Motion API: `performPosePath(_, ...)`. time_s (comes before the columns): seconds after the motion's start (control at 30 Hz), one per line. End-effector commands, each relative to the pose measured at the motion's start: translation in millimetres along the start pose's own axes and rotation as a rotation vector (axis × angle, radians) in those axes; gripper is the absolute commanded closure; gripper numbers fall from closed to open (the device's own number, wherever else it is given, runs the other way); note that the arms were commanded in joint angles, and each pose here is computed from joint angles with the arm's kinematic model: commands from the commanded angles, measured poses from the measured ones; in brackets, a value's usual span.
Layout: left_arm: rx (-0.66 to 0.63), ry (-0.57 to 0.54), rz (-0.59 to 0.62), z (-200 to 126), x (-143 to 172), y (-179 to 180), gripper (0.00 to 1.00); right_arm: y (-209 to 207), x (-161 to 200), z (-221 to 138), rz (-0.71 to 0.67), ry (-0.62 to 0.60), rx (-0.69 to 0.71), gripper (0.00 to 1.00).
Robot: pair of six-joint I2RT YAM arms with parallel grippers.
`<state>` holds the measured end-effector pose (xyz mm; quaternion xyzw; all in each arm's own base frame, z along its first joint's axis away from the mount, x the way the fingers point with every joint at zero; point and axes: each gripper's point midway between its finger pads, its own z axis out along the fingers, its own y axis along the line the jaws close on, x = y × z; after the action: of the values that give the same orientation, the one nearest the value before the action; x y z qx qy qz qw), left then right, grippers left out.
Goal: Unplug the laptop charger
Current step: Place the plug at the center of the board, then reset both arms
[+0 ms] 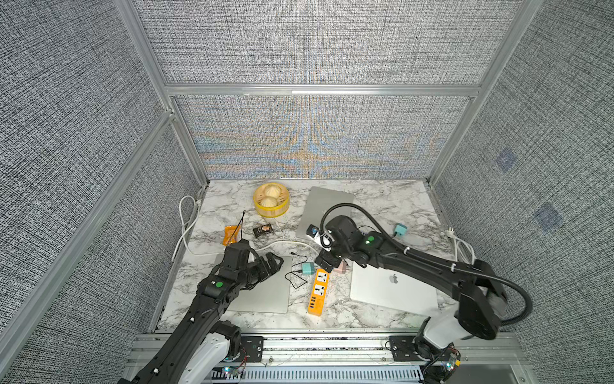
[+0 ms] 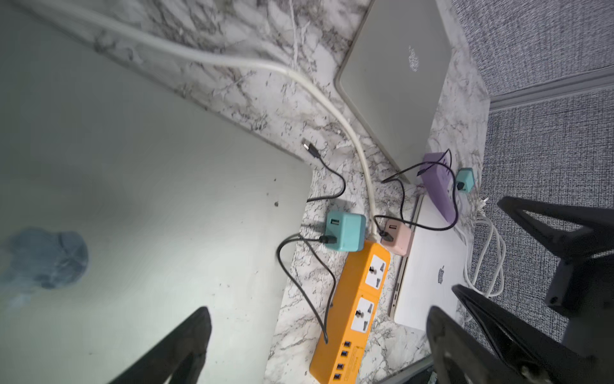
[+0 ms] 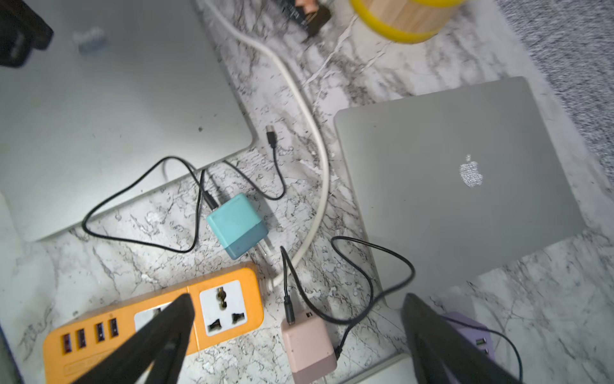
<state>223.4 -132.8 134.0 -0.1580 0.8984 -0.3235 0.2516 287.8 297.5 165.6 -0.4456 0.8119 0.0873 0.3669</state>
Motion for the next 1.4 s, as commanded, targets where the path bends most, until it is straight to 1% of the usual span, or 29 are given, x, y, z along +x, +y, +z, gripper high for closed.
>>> performPosePath(0.0,0.047,-0.224,0.173,-15,-43,-21,0.0,-57,-18,-32,0.263,-0.251,0.215,0.01)
performPosePath(0.07,0.032,-0.373,0.25,-31,-65,-25,0.0,-80,-5,-54,0.319,-0.343,0.315,0.01)
performPosePath(0.13,0.019,-0.524,0.328,-48,-83,-27,0.0,-108,18,-77,0.376,-0.416,0.47,0.01)
performPosePath(0.17,0.037,-0.584,0.366,-54,-89,-31,0.0,-119,30,-86,0.402,-0.43,0.536,0.01)
performPosePath(0.2,0.051,-0.653,0.429,-60,-94,-36,0.0,-132,45,-97,0.435,-0.435,0.615,0.01)
performPosePath(0.23,0.045,-0.708,0.466,-64,-98,-35,0.0,-143,64,-107,0.471,-0.425,0.69,0.01)
performPosePath(0.27,0.023,-0.747,0.494,-68,-102,-33,0.0,-150,76,-114,0.491,-0.418,0.735,0.01)
performPosePath(0.3,-0.008,-0.78,0.525,-71,-106,-30,0.0,-157,91,-121,0.504,-0.406,0.781,0.01)
performPosePath(0.37,-0.091,-0.803,0.613,-73,-111,-25,0.0,-167,119,-130,0.532,-0.377,0.861,0.01)
performPosePath(0.43,-0.188,-0.797,0.718,-71,-117,-21,0.0,-177,146,-139,0.57,-0.364,0.941,0.01)
performPosePath(0.5,-0.285,-0.773,0.814,-63,-123,-14,0.0,-183,168,-143,0.607,-0.356,0.99,0.01)
performPosePath(0.53,-0.337,-0.76,0.842,-58,-127,-8,0.0,-185,179,-144,0.626,-0.356,1.008,0.01)
performPosePath(0.57,-0.389,-0.76,0.841,-55,-131,-1,0.0,-188,184,-144,0.64,-0.367,1.016,0.01)
performPosePath(0.63,-0.505,-0.804,0.755,-52,-144,19,0.0,-193,194,-143,0.662,-0.377,1.023,0.01)
performPosePath(0.67,-0.535,-0.82,0.747,-49,-147,25,0.0,-195,197,-142,0.672,-0.38,1.023,0.01)
performPosePath(0.77,-0.57,-0.855,0.783,-33,-151,34,0.0,-203,203,-135,0.686,-0.384,1.017,0.01)
performPosePath(0.83,-0.603,-0.847,0.761,-19,-153,45,0.0,-209,202,-129,0.674,-0.397,1.011,0.01)
performPosePath(0.93,-0.643,-0.813,0.77,6,-154,60,0.0,-215,200,-116,0.657,-0.413,0.988,0.01)
performPosePath(1.0,-0.656,-0.864,0.799,12,-161,58,0.0,-219,200,-107,0.64,-0.42,0.975,0.01)
performPosePath(1.07,-0.625,-0.902,0.806,19,-165,56,0.0,-221,201,-94,0.613,-0.401,0.963,0.01)
performPosePath(1.13,-0.651,-0.898,0.805,30,-170,62,0.0,-220,204,-80,0.583,-0.387,0.935,0.01)
performPosePath(1.17,-0.65,-0.911,0.816,30,-171,62,0.01,-221,207,-74,0.587,-0.386,0.929,0.01)
performPosePath(1.2,-0.647,-0.898,0.81,30,-168,64,0.0,-220,208,-68,0.578,-0.394,0.919,0.01)
performPosePath(1.27,-0.625,-0.882,0.793,30,-168,65,0.0,-219,210,-54,0.553,-0.395,0.892,0.01)
performPosePath(1.33,-0.59,-0.889,0.808,31,-167,64,0.0,-223,204,-49,0.526,-0.406,0.896,0.01)
performPosePath(1.37,-0.583,-0.886,0.809,32,-167,65,0.0,-224,204,-45,0.535,-0.37,0.879,0.01)
